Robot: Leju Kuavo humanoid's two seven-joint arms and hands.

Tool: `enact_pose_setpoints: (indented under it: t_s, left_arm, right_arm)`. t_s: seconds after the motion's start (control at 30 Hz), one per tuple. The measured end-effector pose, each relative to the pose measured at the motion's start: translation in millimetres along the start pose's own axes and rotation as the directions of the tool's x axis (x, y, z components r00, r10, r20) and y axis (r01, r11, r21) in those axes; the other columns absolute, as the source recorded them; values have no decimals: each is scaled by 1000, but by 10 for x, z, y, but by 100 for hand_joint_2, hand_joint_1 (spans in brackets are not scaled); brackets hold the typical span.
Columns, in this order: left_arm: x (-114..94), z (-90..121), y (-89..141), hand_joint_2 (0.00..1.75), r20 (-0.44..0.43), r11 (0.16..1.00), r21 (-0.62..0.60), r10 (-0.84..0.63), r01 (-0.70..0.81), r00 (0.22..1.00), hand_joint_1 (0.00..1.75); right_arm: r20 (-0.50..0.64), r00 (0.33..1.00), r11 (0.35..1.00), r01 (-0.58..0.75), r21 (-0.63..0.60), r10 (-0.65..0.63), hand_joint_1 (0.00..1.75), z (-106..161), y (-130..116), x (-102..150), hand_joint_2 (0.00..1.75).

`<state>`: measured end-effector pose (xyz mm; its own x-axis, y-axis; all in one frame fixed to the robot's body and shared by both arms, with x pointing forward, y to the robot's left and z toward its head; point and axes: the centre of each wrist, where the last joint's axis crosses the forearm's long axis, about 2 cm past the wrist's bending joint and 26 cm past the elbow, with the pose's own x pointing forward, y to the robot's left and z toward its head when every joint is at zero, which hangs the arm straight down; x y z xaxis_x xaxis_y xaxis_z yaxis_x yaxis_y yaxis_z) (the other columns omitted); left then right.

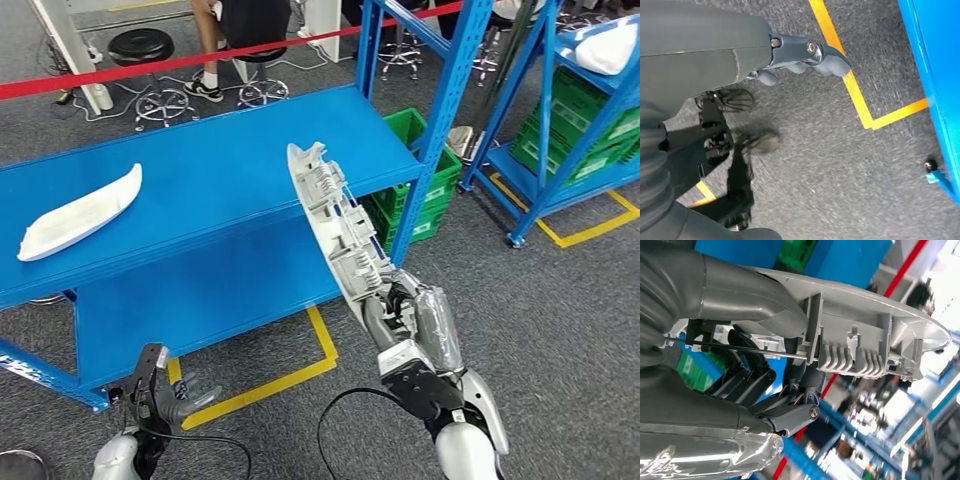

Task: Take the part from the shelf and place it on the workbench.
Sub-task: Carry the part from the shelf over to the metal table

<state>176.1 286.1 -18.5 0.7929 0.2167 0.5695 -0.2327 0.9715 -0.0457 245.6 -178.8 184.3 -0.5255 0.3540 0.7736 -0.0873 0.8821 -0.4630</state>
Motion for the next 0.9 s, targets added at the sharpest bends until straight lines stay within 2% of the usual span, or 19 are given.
enact_pose_setpoints:
  t_s: [0.47, 0.9]
  left_arm:
    - [-30, 34, 32, 175, 10, 1000, -2, -15, 15, 1000, 0]
    - [-19, 55, 16, 175, 21, 1000, -6, -28, 28, 999, 0]
  right_arm:
    - [50, 998, 979, -21, -203, 32, 175, 39, -359, 58, 175]
    - [55, 998, 957, -23, -288, 40, 175, 86, -519, 60, 175]
